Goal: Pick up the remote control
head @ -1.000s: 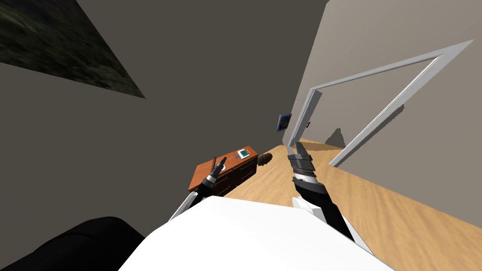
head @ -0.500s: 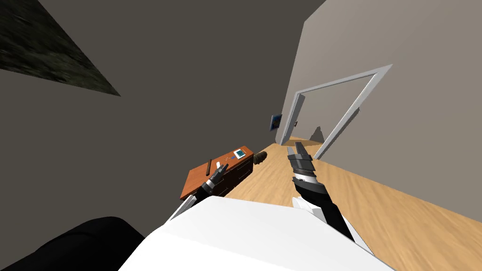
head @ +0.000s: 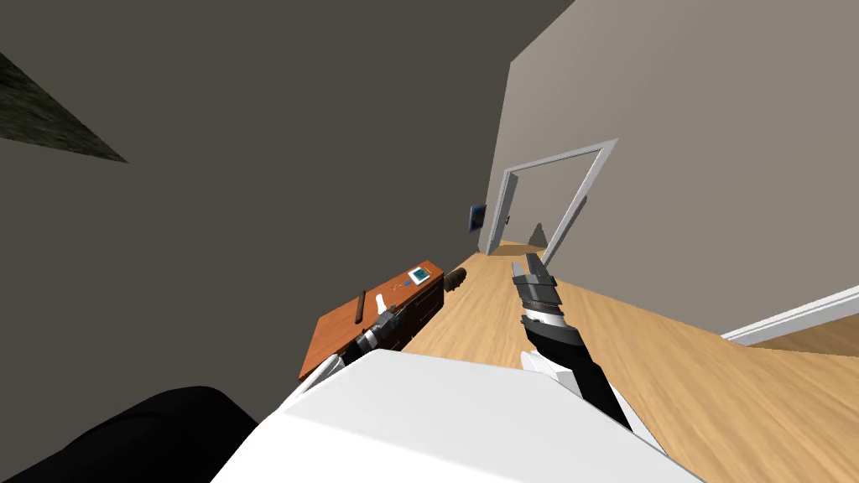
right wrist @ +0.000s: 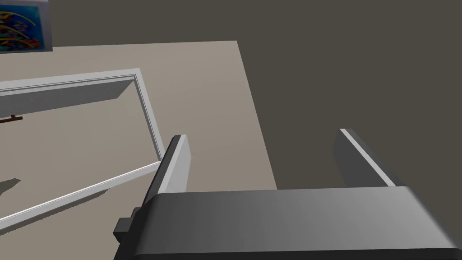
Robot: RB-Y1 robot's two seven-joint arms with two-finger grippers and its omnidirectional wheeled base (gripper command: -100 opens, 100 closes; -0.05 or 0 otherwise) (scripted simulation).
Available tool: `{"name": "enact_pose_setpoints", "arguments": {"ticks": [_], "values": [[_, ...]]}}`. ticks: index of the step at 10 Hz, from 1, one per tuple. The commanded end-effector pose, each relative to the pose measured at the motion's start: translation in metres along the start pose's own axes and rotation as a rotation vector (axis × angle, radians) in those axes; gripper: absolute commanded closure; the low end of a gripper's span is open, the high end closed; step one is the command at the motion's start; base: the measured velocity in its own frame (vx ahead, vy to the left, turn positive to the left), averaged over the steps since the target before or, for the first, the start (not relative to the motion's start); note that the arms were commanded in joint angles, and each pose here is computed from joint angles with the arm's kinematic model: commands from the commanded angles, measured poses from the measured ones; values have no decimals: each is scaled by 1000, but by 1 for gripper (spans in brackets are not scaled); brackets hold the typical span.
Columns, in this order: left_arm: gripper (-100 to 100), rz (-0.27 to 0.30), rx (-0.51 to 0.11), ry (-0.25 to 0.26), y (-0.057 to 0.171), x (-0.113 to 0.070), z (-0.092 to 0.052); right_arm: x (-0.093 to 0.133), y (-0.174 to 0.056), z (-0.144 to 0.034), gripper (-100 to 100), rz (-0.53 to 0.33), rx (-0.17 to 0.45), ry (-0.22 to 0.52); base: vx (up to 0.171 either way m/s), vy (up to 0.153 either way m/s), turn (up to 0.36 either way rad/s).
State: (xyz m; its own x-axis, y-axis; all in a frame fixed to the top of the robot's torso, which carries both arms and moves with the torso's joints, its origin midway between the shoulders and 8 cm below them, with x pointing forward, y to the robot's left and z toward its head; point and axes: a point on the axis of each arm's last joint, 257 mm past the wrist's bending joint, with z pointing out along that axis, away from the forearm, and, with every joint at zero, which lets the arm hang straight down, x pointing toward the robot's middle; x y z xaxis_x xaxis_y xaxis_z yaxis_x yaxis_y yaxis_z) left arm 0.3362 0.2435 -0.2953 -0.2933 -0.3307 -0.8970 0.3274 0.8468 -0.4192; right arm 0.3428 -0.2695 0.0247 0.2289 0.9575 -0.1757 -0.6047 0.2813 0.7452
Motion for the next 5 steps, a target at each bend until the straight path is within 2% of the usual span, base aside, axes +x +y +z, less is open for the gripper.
{"name": "enact_pose_setpoints", "arguments": {"ticks": [1,2,3,4,5], "values": [[-100,60,-6,49,2,16,-5,0,0,0,0,0,0,0,5,16,-154],[-100,73,-4,55,2,18,-5,0,0,0,0,0,0,0,3,9,31],[-100,141,-17,132,15,42,-17,0,0,0,0,0,0,0,11,3,-320],[-100,164,-14,143,15,45,-17,0,0,0,0,0,0,0,9,18,-164],[-100,225,-24,217,29,67,-31,0,0,0,0,0,0,0,15,17,-306]]}}
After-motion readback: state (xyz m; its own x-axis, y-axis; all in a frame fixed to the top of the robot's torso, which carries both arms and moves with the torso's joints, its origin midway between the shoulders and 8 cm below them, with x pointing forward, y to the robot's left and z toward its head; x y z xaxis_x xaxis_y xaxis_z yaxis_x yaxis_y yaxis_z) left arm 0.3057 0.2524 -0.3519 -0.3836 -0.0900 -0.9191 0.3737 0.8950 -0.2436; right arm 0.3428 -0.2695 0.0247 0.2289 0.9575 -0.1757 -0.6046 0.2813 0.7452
